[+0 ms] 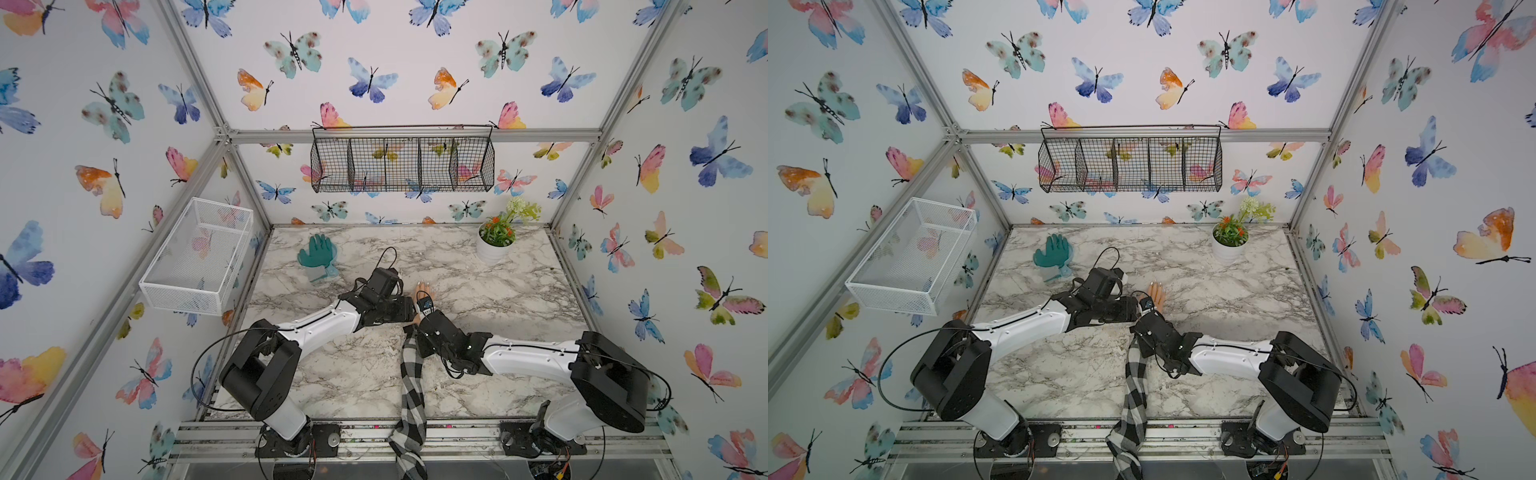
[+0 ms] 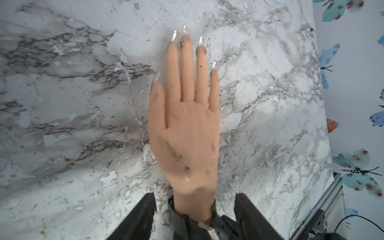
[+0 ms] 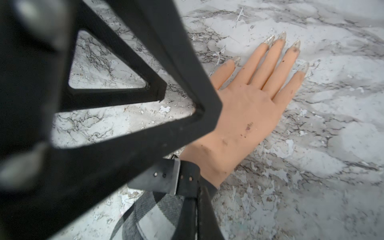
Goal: Take off the watch
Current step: Untie the watch from the hand.
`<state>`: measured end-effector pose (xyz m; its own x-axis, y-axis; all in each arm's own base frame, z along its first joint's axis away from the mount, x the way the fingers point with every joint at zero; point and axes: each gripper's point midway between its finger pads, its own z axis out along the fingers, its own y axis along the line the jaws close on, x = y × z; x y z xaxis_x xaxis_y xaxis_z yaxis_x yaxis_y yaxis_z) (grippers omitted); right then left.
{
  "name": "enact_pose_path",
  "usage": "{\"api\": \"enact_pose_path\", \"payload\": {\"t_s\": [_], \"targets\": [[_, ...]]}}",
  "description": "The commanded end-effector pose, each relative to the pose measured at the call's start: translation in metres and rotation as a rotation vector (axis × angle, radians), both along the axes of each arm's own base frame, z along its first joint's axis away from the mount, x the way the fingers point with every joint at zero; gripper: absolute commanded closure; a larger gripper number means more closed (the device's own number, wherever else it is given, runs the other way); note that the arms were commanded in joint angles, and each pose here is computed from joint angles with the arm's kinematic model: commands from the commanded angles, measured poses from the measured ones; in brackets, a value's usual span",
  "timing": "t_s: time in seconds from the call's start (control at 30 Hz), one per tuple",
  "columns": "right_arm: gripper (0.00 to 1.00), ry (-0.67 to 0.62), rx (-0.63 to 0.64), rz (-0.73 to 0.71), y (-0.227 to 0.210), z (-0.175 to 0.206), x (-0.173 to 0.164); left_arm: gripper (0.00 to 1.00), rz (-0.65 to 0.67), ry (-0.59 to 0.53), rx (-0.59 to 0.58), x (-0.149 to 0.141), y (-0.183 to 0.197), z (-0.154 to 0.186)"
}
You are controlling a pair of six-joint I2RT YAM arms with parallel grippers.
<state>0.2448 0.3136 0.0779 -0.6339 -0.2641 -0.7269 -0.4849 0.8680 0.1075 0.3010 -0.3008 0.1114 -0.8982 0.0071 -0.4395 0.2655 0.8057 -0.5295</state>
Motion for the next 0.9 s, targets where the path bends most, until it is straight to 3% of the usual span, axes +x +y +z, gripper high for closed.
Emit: {"api": "enact_pose_path", "payload": {"t_s": [0.0, 0.3, 0.87], "targets": [[0.98, -0.014, 0.065, -0.009, 0.008, 0.008, 0.004, 0.36, -0.030, 0.024, -0.011, -0.007, -0.013, -0.003], [0.97, 0.003, 0.077, -0.035, 0.004, 0.000, 0.003, 0.37, -0.027, 0.087, 0.097, -0.019, 0.000, -0.039], [0.97, 0.041, 0.070, -0.088, -0.009, -0.019, 0.006, 0.39, -0.023, 0.103, 0.229, -0.032, 0.031, -0.056]]}}
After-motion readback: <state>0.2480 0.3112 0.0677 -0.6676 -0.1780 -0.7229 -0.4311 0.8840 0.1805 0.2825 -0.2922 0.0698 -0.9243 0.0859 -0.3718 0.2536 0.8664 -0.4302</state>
